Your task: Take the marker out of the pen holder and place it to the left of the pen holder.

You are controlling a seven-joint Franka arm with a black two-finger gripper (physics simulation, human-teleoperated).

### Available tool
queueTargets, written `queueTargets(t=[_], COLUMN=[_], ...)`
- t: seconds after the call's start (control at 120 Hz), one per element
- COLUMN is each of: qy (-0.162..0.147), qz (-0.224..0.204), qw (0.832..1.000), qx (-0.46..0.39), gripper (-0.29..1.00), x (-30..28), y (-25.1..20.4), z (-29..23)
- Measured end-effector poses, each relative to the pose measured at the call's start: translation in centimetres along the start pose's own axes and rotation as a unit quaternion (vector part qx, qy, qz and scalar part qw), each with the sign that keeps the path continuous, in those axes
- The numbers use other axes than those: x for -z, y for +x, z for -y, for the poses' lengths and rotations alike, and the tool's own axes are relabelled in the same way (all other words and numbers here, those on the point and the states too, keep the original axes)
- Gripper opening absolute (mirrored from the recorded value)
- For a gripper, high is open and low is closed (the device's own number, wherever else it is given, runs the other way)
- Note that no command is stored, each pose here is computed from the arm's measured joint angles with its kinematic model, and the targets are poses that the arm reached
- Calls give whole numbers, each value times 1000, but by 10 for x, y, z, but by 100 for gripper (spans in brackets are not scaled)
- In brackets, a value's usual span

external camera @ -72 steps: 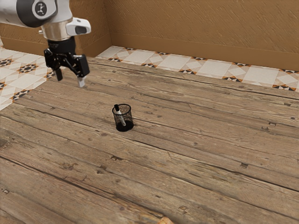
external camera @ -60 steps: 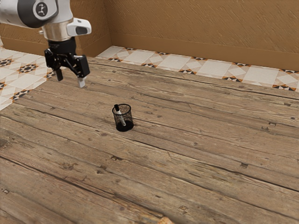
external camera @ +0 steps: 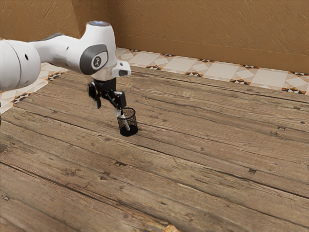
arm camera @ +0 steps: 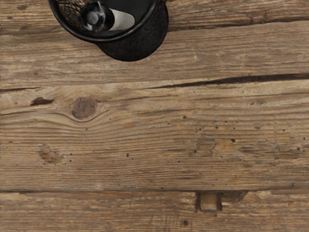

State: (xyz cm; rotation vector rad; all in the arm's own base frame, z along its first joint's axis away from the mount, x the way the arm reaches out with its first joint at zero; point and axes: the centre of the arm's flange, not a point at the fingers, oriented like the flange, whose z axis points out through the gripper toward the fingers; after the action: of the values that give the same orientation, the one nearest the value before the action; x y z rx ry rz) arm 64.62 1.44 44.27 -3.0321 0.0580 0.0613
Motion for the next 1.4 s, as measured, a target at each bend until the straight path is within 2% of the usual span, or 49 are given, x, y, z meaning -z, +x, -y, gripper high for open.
queueTargets(t=[0.358, 0.583, 1.125, 1.4], qy=[22, 24, 17, 2], qz=[-73, -79, -98, -108], qw=[997, 997, 995, 994], qx=[-7, -1, -7, -5], gripper=[70, 70, 70, 20], x=[-43, -67, -93, -88], y=[64, 74, 86, 86], z=[19, 36, 32, 33])
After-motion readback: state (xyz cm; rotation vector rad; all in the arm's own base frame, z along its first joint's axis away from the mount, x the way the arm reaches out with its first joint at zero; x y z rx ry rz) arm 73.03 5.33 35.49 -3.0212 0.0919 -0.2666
